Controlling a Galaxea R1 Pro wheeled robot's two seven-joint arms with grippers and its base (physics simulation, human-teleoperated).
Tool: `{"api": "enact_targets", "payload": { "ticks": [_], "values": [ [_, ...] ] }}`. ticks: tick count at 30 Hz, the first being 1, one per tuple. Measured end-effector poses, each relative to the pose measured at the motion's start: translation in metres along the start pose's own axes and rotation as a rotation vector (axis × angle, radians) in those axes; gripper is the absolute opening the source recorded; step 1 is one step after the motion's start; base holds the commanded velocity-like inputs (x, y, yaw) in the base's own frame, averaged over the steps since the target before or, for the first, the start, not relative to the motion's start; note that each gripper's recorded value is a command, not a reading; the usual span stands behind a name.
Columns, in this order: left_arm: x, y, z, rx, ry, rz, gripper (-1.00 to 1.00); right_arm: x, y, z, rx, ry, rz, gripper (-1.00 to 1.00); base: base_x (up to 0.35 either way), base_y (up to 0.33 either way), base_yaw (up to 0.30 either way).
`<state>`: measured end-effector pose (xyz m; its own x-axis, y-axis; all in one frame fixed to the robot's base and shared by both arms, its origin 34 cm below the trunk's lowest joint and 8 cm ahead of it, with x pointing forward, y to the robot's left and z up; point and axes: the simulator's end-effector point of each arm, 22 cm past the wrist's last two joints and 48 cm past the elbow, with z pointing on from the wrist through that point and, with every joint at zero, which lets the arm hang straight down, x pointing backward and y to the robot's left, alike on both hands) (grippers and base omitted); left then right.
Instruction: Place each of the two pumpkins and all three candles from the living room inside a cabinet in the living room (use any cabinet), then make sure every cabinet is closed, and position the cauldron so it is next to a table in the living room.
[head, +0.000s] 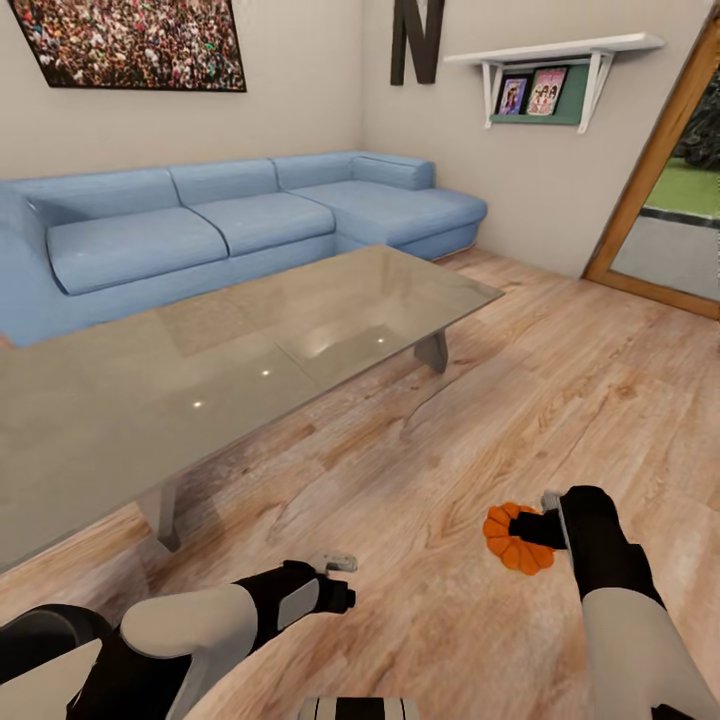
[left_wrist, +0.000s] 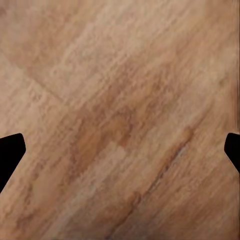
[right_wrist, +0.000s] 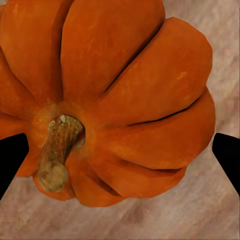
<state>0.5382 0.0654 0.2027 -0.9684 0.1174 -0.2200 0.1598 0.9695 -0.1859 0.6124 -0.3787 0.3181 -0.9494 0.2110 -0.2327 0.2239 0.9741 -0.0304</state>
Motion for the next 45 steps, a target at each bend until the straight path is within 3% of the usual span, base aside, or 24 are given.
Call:
{"api": "enact_targets", "payload": {
  "ticks": [3, 5, 12, 29, 35, 45],
  "values": [
    [-0.001, -0.009, -0.005, 0.015, -0.005, 0.008, 1.00, -0.009, -0.016, -0.011, 0.056, -0.026, -0.023, -1.00, 0.000, 0.000, 0.000],
    [-0.003, -0.013, -0.008, 0.021, -0.011, 0.012, 1.00, -0.014, -0.015, -0.017, 0.044, -0.041, -0.011, -1.00, 0.000, 0.000, -0.025],
    [-0.004, -0.024, -0.012, 0.042, -0.021, 0.032, 1.00, -0.024, -0.040, -0.031, 0.099, -0.077, 0.015, -1.00, 0.000, 0.000, -0.193],
    [-0.004, -0.043, -0.018, 0.059, -0.040, 0.168, 1.00, -0.028, -0.049, -0.041, 0.113, -0.096, 0.032, -1.00, -0.239, 0.000, -0.236],
    [-0.018, -0.048, -0.024, 0.066, -0.104, 0.170, 1.00, -0.030, -0.049, -0.046, 0.106, -0.104, 0.039, -1.00, -0.079, 0.000, -0.062],
    [-0.024, -0.048, -0.027, 0.063, -0.124, 0.167, 1.00, -0.029, -0.044, -0.046, 0.100, -0.101, 0.034, -1.00, -0.003, 0.000, -0.003]
  ]
}}
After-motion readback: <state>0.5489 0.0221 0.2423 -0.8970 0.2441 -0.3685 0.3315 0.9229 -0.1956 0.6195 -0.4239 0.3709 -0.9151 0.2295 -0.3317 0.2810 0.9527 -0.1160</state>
